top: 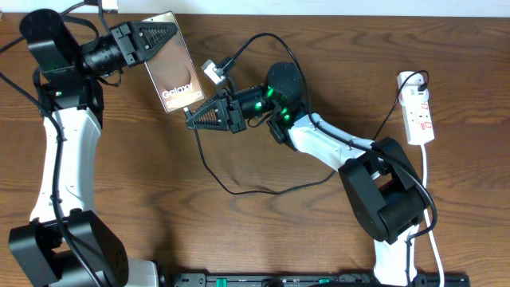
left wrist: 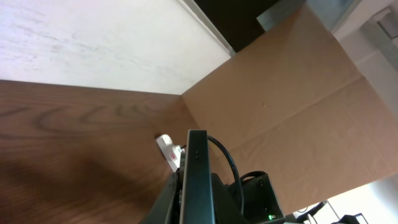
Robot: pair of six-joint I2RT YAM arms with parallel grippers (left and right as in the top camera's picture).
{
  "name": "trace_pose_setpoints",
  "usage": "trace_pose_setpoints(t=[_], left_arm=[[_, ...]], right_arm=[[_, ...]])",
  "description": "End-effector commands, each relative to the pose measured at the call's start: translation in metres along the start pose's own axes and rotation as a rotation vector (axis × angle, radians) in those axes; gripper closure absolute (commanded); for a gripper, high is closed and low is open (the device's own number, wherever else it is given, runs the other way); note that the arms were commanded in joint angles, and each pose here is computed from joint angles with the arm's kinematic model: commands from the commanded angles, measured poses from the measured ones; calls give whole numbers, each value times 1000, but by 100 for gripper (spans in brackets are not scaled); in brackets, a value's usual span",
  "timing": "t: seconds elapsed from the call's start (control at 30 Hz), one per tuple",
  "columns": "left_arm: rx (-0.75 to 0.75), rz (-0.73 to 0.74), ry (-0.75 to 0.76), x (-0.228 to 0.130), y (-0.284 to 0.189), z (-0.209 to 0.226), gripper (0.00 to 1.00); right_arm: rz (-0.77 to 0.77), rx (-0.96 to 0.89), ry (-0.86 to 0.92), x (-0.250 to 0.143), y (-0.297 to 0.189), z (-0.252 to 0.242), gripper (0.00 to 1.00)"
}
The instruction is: Plug charger to phone and switch on socket
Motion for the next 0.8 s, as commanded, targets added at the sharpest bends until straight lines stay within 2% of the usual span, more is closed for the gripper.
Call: trace_pose_setpoints(t=[0.0,0.77], left_arm=[[0,-6,34,2,0,-3,93],[-1,-5,33,2,1,-3,93]], right_arm=[[18,9,-5,-1,2,1,99],[-14,-9,-3,5,-9,-2,99]])
Point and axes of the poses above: each gripper's point midway between its finger pads, its own y axis out along the fingers, its own z axis along the line the jaws close on, x = y × z, the point moved 3 cm from there along -y, back along the fingers, and after that the axes turned 9 degrees about y, right-handed, at the moved point
